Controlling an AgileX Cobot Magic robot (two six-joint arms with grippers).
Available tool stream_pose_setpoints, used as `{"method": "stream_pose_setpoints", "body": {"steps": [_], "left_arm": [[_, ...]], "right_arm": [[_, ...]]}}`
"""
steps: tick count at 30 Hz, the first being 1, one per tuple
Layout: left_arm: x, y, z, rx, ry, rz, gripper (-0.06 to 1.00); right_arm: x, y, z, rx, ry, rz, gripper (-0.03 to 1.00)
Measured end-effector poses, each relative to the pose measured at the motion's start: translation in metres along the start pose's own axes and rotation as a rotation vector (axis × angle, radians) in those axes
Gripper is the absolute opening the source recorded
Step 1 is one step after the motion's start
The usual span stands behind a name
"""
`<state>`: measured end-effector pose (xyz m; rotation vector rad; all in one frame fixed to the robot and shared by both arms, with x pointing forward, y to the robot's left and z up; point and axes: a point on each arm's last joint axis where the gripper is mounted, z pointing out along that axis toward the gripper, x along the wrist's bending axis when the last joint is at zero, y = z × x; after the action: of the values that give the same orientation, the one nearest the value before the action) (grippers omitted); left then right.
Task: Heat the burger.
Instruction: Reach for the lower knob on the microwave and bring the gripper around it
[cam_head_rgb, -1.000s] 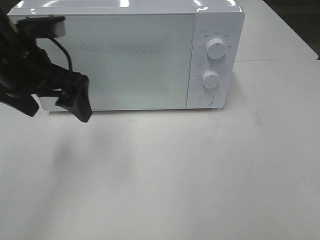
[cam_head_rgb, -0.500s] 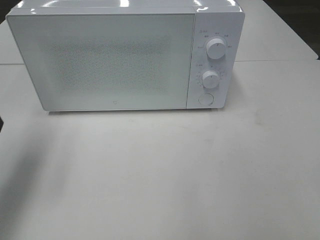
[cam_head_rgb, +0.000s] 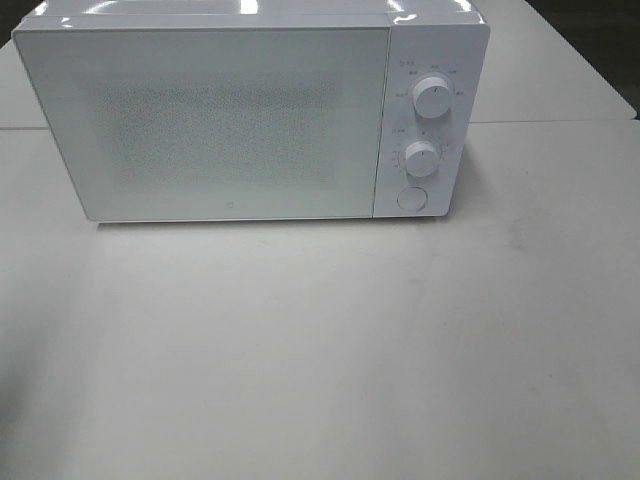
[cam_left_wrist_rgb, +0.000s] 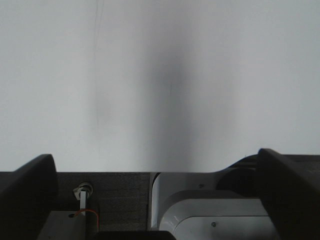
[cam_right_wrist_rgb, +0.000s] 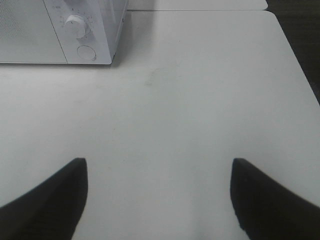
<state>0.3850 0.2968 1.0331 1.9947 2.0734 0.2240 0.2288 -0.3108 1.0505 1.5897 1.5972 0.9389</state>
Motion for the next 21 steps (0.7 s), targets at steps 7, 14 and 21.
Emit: {"method": "stream_pose_setpoints", "body": {"steps": [7,14,21], "left_arm": [[0.002,-0.017,-0.020,-0.062,0.023,0.020,0.99],[0.005,-0.041,-0.030,-0.136,0.054,0.038,0.99],[0.007,-0.071,-0.034,-0.292,0.062,0.047,0.99]], "right_arm": [[0.000,0.000,0.000,0.000,0.000,0.000,0.75],[0.000,0.000,0.000,0.000,0.000,0.000,0.75],[0.000,0.000,0.000,0.000,0.000,0.000,0.75]]}}
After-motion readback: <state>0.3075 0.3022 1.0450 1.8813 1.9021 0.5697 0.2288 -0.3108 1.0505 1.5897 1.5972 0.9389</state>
